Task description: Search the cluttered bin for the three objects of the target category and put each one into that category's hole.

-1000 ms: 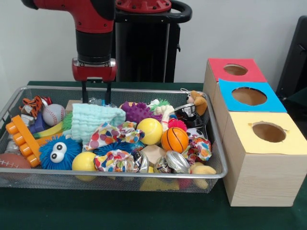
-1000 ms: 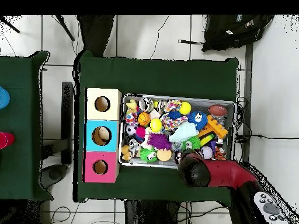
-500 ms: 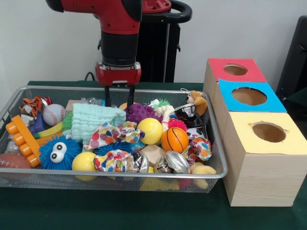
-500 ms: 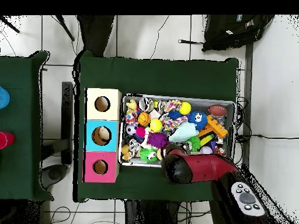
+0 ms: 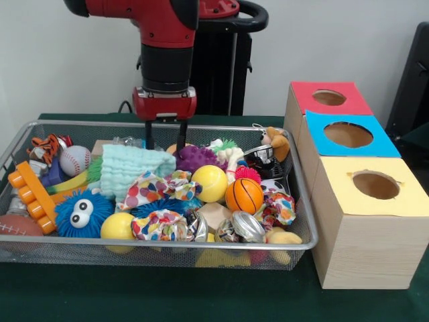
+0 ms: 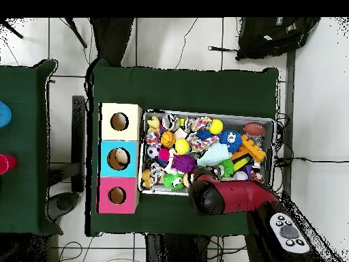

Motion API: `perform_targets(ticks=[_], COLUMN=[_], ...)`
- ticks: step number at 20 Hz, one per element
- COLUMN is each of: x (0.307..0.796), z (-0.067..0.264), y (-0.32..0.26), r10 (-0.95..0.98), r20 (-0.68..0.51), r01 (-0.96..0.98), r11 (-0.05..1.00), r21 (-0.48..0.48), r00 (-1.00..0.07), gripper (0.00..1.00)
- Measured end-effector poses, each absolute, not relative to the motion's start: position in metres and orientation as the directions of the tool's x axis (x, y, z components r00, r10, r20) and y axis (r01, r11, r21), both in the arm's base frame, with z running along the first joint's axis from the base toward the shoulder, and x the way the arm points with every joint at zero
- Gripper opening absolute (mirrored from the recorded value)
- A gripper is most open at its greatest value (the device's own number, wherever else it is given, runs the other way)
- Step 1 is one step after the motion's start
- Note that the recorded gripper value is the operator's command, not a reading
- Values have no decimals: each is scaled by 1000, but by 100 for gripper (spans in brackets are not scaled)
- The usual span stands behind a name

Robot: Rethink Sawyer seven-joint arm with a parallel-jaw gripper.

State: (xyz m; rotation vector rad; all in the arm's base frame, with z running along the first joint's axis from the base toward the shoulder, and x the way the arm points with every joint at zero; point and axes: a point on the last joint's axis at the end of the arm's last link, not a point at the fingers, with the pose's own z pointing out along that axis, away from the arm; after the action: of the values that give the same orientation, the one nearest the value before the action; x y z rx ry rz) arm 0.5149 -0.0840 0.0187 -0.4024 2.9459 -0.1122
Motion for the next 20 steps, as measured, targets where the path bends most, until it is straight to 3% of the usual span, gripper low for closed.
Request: perform_targets(ticks=[20], x=[507], z=[20], y=[-121], r10=[-239], r20=[-155], r01=[-223], r11=[968], r21=[-112], r00=[-959], gripper=[100])
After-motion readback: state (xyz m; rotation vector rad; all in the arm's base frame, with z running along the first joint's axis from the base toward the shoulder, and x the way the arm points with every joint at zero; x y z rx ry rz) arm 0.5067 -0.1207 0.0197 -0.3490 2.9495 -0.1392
